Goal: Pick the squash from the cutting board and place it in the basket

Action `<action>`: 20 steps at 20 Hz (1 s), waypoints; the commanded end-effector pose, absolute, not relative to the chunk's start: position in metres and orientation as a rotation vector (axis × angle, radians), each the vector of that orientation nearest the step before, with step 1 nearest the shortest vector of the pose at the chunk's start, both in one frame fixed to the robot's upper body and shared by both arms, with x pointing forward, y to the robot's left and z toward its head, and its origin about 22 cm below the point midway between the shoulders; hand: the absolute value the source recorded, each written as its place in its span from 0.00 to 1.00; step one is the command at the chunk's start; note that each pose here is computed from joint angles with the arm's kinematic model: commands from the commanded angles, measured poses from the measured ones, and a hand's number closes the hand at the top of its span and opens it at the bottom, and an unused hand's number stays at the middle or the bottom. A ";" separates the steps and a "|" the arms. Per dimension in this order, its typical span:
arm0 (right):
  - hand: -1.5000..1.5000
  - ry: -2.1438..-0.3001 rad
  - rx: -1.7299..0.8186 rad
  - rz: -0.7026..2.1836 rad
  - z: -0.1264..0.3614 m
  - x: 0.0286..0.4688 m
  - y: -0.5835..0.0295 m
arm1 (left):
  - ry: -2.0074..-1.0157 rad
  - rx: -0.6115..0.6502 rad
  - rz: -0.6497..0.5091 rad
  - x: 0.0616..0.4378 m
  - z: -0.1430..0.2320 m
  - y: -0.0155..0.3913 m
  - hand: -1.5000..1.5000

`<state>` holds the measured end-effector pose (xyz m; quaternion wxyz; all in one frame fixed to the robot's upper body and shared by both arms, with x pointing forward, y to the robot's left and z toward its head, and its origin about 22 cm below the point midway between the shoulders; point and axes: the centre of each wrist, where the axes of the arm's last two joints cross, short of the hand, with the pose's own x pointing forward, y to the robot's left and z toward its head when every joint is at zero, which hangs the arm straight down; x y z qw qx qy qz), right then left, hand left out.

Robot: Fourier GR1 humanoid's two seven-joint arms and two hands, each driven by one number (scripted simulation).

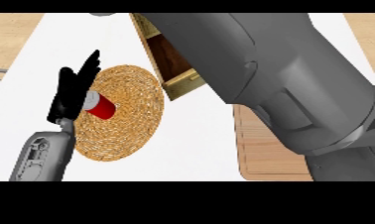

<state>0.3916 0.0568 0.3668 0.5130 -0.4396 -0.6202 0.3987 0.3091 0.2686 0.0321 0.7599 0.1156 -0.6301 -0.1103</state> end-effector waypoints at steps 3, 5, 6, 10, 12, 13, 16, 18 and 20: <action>1.00 -1.496 -0.994 1.002 0.331 0.422 0.027 | -1.370 0.251 -0.248 0.306 0.027 0.266 0.50; 1.00 -1.474 -0.986 1.037 0.329 0.418 0.036 | -1.380 0.260 -0.245 0.306 0.022 0.259 0.50; 1.00 -1.475 -0.999 1.044 0.319 0.419 0.040 | -1.374 0.252 -0.239 0.309 0.029 0.275 0.50; 1.00 -1.453 -0.957 0.997 0.297 0.433 0.023 | -1.376 0.231 -0.248 0.293 0.019 0.251 0.50; 1.00 -1.429 -0.845 1.005 0.287 0.438 0.016 | -1.391 0.246 -0.248 0.307 0.026 0.266 0.50; 1.00 -1.400 -0.841 0.926 0.288 0.444 0.003 | -1.386 0.227 -0.246 0.307 0.037 0.268 0.50; 0.00 -1.415 -0.768 0.859 0.252 0.447 0.001 | -1.372 0.265 -0.232 0.300 0.016 0.281 0.50; 0.00 -1.429 -0.734 0.816 0.253 0.443 0.012 | -1.384 0.256 -0.251 0.306 0.034 0.270 0.50; 0.00 -1.479 -0.748 0.789 0.234 0.445 0.005 | -1.380 0.241 -0.244 0.298 0.028 0.260 0.50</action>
